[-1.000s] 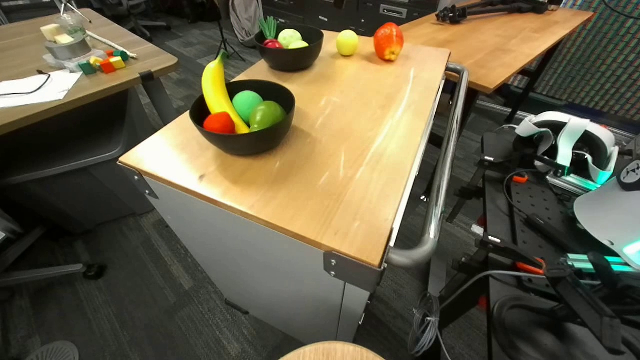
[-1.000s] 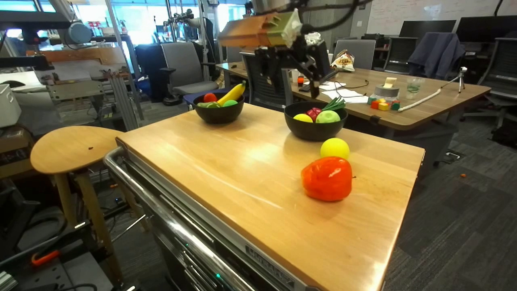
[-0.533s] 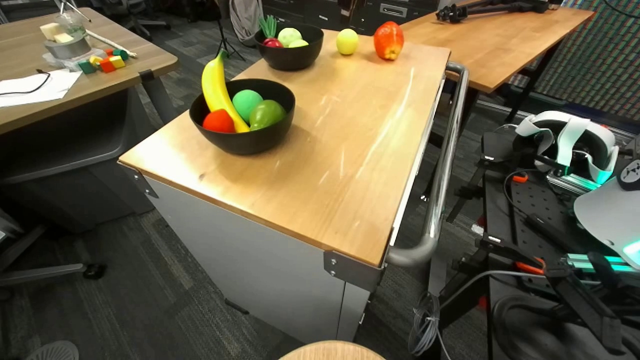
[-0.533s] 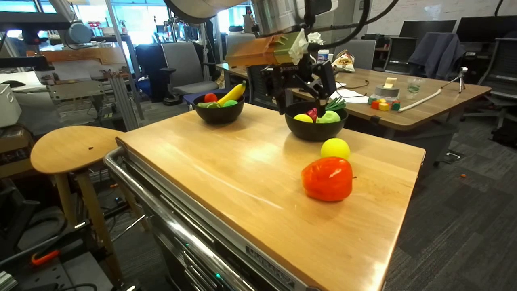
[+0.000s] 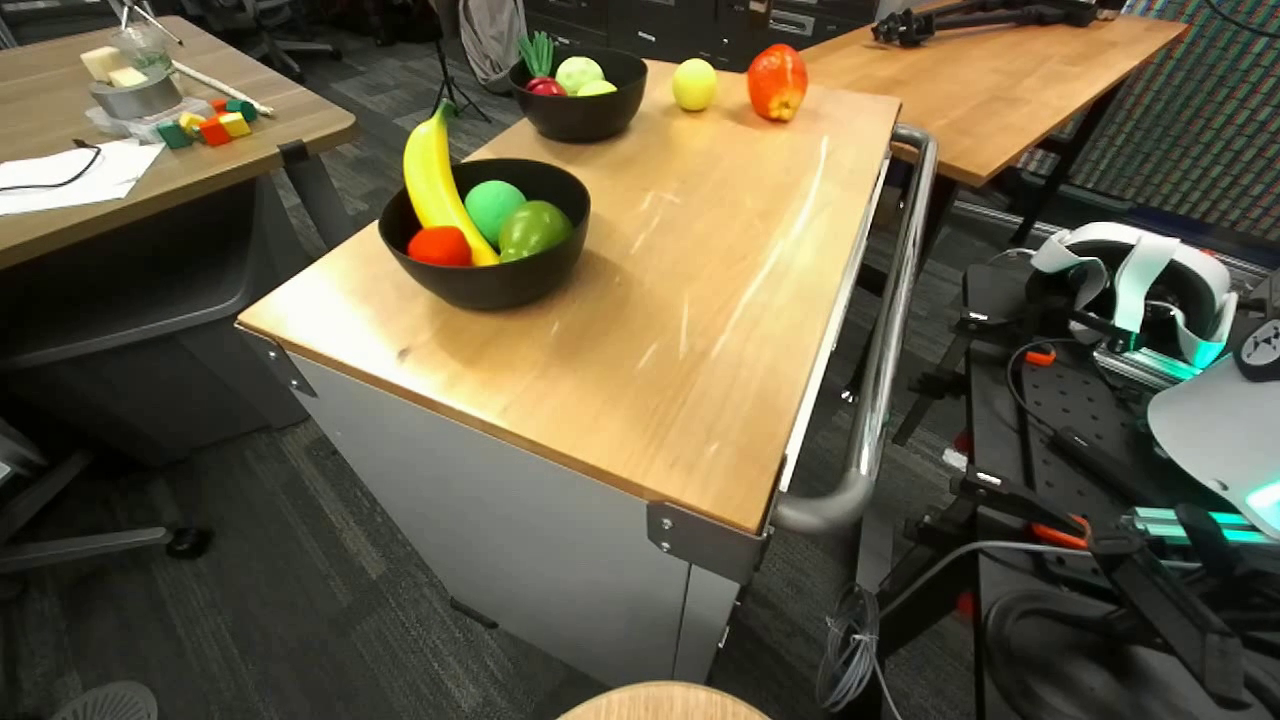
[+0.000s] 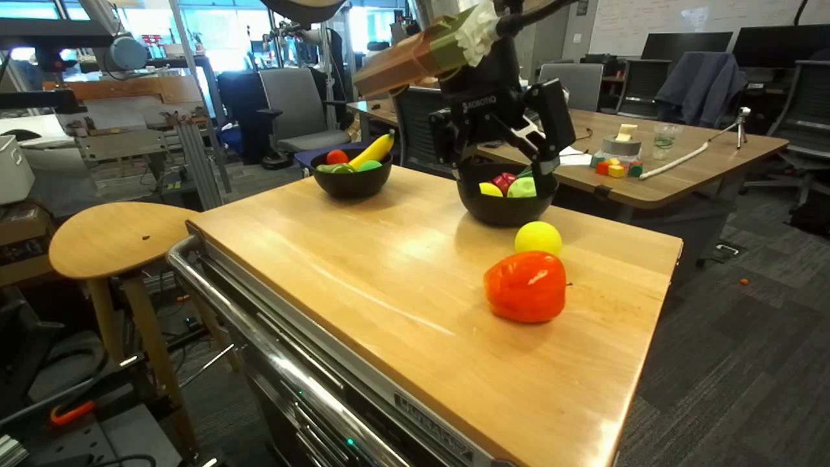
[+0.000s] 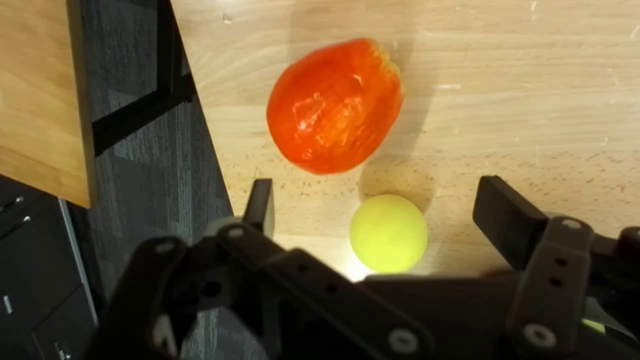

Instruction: Place the toy fruits and vegetables in the black bowls

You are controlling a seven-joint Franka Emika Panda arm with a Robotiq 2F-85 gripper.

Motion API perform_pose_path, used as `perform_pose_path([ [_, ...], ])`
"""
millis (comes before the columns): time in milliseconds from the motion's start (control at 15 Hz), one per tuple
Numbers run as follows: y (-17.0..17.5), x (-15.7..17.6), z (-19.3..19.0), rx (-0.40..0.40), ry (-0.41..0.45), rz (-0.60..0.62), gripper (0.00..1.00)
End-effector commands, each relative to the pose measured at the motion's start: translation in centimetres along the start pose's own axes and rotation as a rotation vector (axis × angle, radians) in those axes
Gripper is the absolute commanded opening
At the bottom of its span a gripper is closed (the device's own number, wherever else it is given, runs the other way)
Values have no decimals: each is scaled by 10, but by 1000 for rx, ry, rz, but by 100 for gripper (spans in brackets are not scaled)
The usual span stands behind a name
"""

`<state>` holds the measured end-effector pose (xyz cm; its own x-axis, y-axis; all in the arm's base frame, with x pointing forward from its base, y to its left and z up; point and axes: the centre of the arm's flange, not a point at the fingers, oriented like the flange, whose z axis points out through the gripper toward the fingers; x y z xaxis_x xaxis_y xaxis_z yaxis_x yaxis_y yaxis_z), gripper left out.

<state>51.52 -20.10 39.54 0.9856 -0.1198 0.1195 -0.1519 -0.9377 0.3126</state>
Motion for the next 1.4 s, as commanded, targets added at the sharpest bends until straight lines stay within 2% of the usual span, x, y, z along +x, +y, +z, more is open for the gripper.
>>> perform_pose_path([
  [0, 19, -14, 19, 92, -36, 82, 100],
  [467, 37, -13, 67, 232, -60, 351, 100],
  [667, 36, -11, 82, 238, -62, 417, 100],
  [933, 36, -6, 96, 183, -54, 478, 100],
  [1000, 36, -4, 98, 175, -48, 490, 75],
  [1067, 36, -3, 100, 169, -45, 497, 74],
  [1200, 34, -1, 97, 172, -51, 492, 58],
  [1333, 27, 4, 72, 218, -57, 457, 56],
])
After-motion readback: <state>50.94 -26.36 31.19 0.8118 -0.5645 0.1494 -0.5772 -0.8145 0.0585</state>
